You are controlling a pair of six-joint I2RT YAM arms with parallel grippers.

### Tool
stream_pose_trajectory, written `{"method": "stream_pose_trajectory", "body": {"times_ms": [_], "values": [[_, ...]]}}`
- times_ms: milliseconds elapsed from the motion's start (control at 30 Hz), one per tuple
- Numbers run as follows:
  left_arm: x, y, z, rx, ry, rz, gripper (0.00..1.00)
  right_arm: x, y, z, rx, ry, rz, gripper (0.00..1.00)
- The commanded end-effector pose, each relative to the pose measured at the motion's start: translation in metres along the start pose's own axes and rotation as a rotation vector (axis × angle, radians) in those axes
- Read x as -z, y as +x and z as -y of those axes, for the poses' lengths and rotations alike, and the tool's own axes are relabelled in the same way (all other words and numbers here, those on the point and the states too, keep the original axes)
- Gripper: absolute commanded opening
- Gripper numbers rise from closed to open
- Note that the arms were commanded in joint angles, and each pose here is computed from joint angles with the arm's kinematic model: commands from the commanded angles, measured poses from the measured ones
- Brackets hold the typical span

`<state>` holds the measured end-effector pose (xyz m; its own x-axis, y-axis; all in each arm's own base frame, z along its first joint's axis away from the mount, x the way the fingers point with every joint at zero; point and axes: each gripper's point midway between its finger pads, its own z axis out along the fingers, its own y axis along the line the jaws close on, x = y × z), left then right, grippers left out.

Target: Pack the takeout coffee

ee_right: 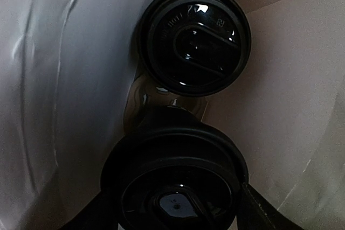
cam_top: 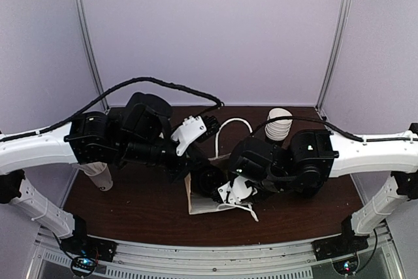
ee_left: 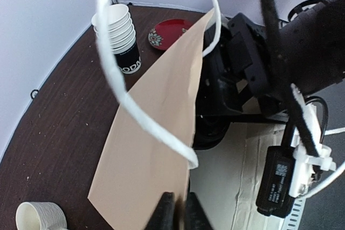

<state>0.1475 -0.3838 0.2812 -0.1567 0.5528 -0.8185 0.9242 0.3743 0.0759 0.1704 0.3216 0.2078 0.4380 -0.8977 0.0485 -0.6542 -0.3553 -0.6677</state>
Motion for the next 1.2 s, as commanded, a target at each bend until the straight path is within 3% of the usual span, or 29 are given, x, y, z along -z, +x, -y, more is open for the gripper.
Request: {"method": "stream_pose_trajectory", "body": {"times_ms": [0,100,233,367,567,800,1167], "values": [[0.005,-0.025,0.001,0.018,0.013,0.085,0.34,-0.004,0.000,0.009,-0.032,0.056,-0.013,0.32],[0.015,-0.038,0.002,-0.010,0.022,0.108,0.56,-0.003,0.000,0.007,-0.044,0.036,-0.004,0.32],[0.043,-0.069,0.004,-0.066,0.046,0.201,0.76,-0.003,0.001,-0.003,-0.053,0.001,-0.002,0.32],[0.060,-0.089,-0.012,-0.131,-0.028,0.296,0.89,-0.005,0.006,-0.015,-0.039,-0.019,-0.007,0.32],[0.021,-0.056,-0.110,0.033,-0.184,0.248,0.89,-0.003,0.007,-0.018,-0.067,-0.024,0.021,0.31],[-0.038,0.008,-0.178,0.206,-0.246,0.105,0.88,-0.011,0.003,-0.003,-0.120,0.010,0.041,0.30],[-0.114,0.045,-0.186,0.302,-0.091,0.019,0.82,-0.026,0.016,-0.015,-0.177,-0.056,0.053,0.29]]}}
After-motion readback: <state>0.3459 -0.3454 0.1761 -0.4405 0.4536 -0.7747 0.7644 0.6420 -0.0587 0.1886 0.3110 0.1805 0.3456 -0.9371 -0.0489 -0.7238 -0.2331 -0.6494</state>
